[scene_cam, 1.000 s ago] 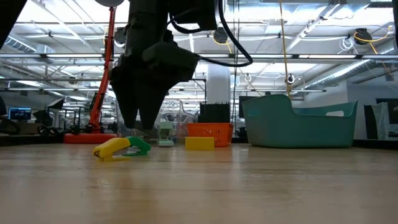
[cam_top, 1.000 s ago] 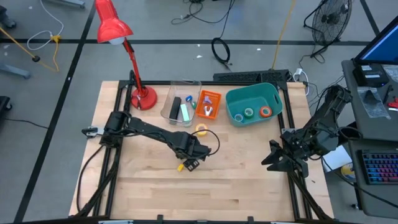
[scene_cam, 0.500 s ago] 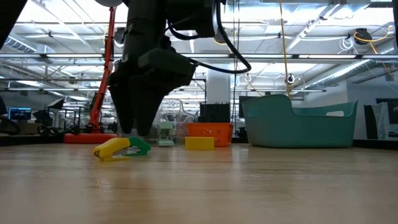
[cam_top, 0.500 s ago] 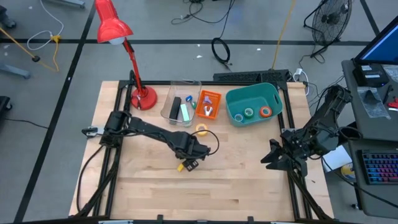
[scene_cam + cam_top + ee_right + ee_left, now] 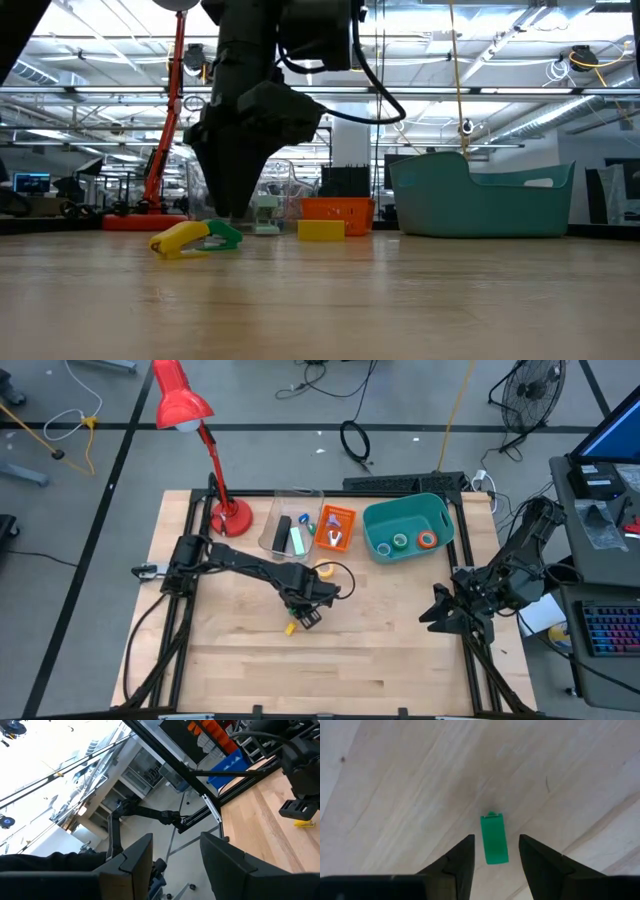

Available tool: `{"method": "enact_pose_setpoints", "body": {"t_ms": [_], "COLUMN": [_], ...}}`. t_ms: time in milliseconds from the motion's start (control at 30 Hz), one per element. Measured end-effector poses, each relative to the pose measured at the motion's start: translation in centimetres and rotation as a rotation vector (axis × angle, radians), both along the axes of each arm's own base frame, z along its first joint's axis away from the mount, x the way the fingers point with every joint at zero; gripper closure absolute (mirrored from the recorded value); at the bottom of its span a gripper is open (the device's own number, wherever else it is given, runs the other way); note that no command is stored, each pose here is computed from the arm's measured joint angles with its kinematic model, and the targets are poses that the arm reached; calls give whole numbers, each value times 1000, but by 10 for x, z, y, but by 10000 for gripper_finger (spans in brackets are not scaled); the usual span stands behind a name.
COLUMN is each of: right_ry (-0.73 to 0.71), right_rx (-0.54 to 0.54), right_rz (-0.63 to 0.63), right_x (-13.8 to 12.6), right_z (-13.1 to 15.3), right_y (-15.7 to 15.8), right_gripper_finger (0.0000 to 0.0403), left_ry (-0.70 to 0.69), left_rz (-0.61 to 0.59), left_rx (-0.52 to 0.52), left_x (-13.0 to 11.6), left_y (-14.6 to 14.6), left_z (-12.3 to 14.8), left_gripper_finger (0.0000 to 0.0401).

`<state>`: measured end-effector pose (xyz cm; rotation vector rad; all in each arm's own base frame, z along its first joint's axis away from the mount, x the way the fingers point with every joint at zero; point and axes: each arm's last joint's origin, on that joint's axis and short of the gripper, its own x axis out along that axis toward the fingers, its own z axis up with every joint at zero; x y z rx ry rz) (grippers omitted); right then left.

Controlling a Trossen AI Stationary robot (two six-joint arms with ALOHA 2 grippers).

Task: Pick and place Stapler, Stapler remover, tape
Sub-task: Put the green stapler into the transparent bin

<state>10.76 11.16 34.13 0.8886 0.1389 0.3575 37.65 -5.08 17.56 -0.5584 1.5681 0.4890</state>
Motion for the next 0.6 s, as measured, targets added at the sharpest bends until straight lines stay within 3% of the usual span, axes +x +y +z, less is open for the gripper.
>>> {"method": "enact_pose_setpoints", "body": {"t_ms": [167, 367, 600], "right_ry": [0, 0, 0], "right_rx": [0, 0, -2], "right_rz": [0, 0, -25], "right_x": [0, 0, 0], "right_z": [0, 0, 0], "right_y": [0, 0, -1], "right_gripper_finger": [245, 245, 245], "left_ry": [9, 74, 84], "left_rz": [8, 18, 2], "left_rx": [-16, -91, -73], "left_x": [-1, -12, -17], "left_y": [4, 2, -11], "left_z": [-2, -18, -25], "left_gripper_finger": [240, 204, 186]}}
